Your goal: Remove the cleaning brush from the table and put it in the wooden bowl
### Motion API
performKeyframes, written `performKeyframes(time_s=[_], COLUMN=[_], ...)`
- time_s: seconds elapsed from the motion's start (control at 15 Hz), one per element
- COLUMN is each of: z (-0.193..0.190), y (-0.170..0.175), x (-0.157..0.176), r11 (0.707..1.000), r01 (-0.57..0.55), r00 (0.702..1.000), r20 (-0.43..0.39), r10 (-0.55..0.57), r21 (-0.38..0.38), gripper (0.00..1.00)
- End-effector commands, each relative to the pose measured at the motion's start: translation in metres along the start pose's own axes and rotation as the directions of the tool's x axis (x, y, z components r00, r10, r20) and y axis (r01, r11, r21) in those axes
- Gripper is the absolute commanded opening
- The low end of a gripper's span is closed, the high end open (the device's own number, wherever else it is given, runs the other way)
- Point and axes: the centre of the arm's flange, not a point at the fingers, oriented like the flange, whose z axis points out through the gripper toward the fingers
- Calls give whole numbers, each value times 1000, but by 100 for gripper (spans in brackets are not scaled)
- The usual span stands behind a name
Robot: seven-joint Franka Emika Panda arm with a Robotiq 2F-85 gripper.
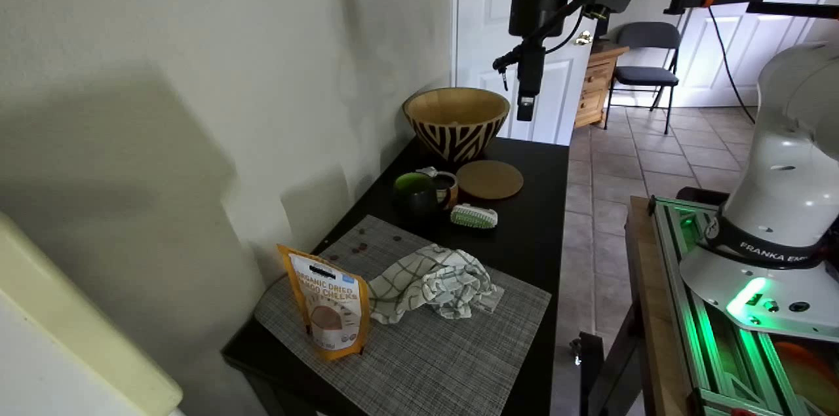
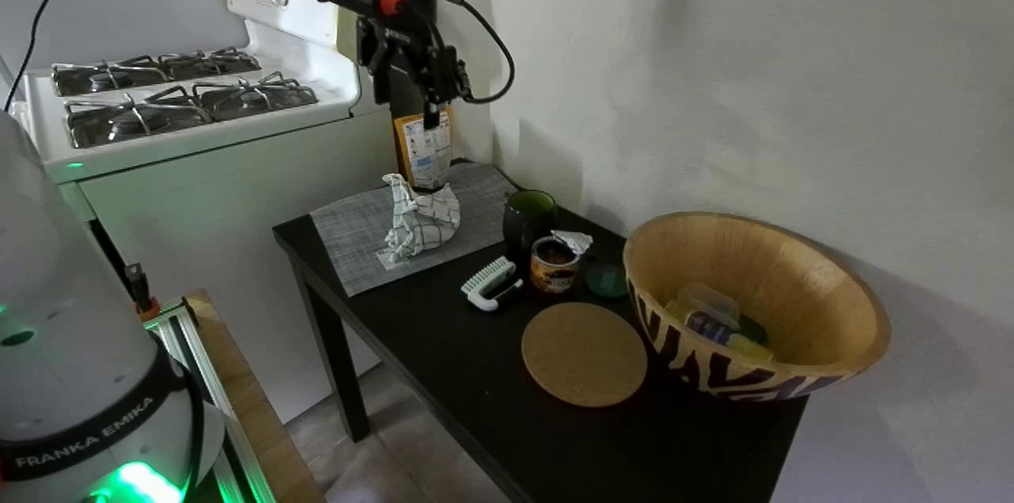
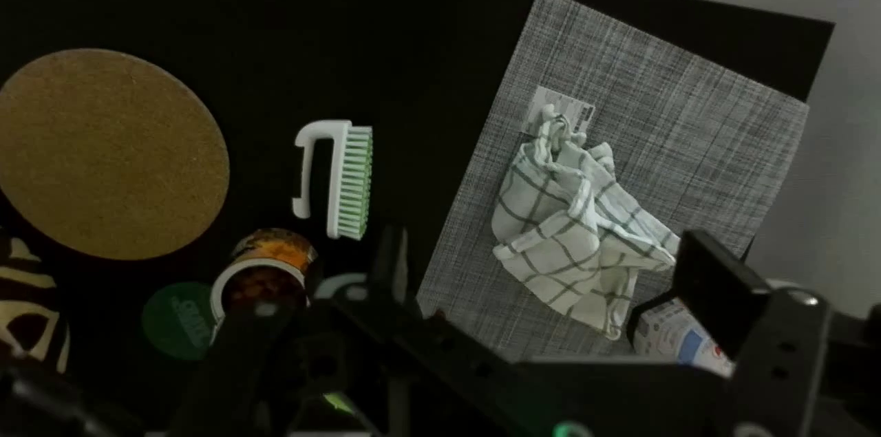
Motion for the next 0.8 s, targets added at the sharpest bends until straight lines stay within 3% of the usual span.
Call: performKeyframes(time_s=[0.0,0.2,0.33,0.4,0.67,0.73], z=[46,90,103,84,103,102], y=[49,85,96,90,96,98], x=[7,12,17,4,12,15], r11=[1000,985,959,981,968,969], r01=[-23,-145,-212,-158,-197,-201], r00=[997,978,963,979,968,975], r20=[74,139,125,113,128,63], r10=[24,157,237,171,217,211], r21=[-3,-91,-186,-109,-154,-142], gripper=[100,100,100,100,100,100])
